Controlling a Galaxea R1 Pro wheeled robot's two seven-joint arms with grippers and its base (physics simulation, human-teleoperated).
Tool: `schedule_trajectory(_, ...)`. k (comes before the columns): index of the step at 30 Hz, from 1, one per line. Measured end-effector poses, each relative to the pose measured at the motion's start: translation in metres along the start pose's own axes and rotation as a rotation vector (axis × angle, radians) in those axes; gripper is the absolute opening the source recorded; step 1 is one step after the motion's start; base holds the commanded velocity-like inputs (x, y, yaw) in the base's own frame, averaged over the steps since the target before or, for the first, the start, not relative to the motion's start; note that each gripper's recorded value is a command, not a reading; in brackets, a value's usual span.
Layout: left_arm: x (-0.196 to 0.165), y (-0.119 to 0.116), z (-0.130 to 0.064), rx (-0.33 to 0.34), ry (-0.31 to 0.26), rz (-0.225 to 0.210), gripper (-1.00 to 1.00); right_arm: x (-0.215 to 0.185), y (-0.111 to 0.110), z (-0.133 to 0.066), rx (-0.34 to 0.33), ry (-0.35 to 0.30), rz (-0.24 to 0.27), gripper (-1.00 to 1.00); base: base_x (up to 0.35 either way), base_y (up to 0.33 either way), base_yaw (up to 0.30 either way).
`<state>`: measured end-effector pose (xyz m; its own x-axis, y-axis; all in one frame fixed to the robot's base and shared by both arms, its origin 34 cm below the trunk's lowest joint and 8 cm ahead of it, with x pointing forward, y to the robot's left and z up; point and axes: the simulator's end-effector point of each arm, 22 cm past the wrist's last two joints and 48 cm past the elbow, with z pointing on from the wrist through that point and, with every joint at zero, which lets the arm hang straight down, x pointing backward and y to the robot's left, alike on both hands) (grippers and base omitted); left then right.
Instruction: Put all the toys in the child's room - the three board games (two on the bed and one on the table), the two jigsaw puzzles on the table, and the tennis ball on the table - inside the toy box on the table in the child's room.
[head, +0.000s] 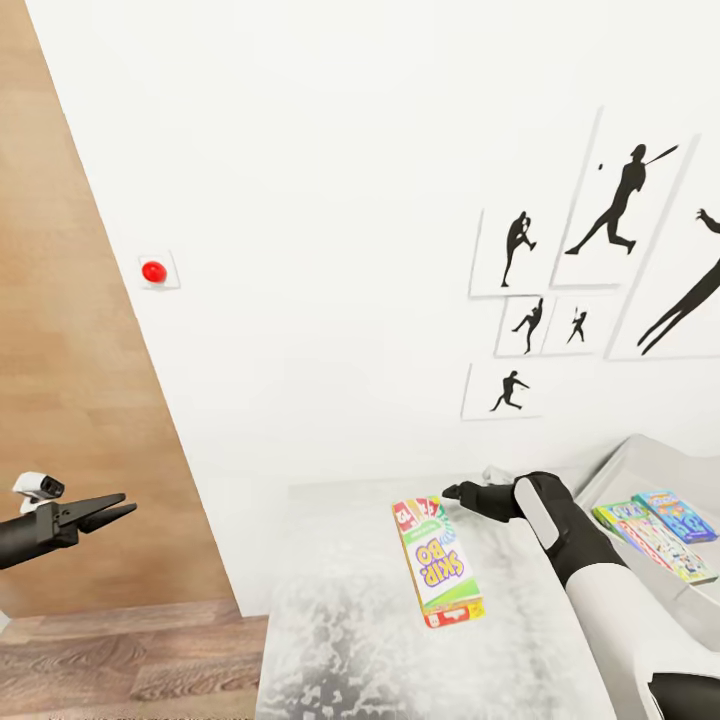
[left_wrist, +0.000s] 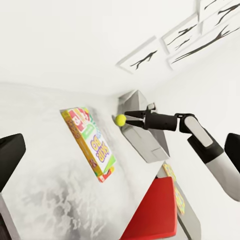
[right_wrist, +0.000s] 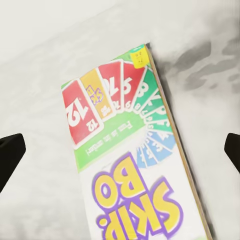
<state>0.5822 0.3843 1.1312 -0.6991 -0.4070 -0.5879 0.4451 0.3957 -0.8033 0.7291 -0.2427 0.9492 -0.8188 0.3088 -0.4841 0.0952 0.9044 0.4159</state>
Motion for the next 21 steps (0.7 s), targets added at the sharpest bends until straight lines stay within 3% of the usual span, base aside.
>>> schedule_trajectory(6, 0.002, 0.006, 0.002, -0.009, 0.003, -0.008, 1.0, 0.01, 0.001, 0.011, 0.012, 0.017, -0.038, 1.0, 0.0, 0.0, 0.0)
schedule_trajectory(21, 0.007, 0.016, 0.005, -0.019, 0.013, -0.029, 1.0, 0.022, -0.007, 0.027, 0.024, 0.028, -0.045, 1.0, 0.0, 0.0, 0.0)
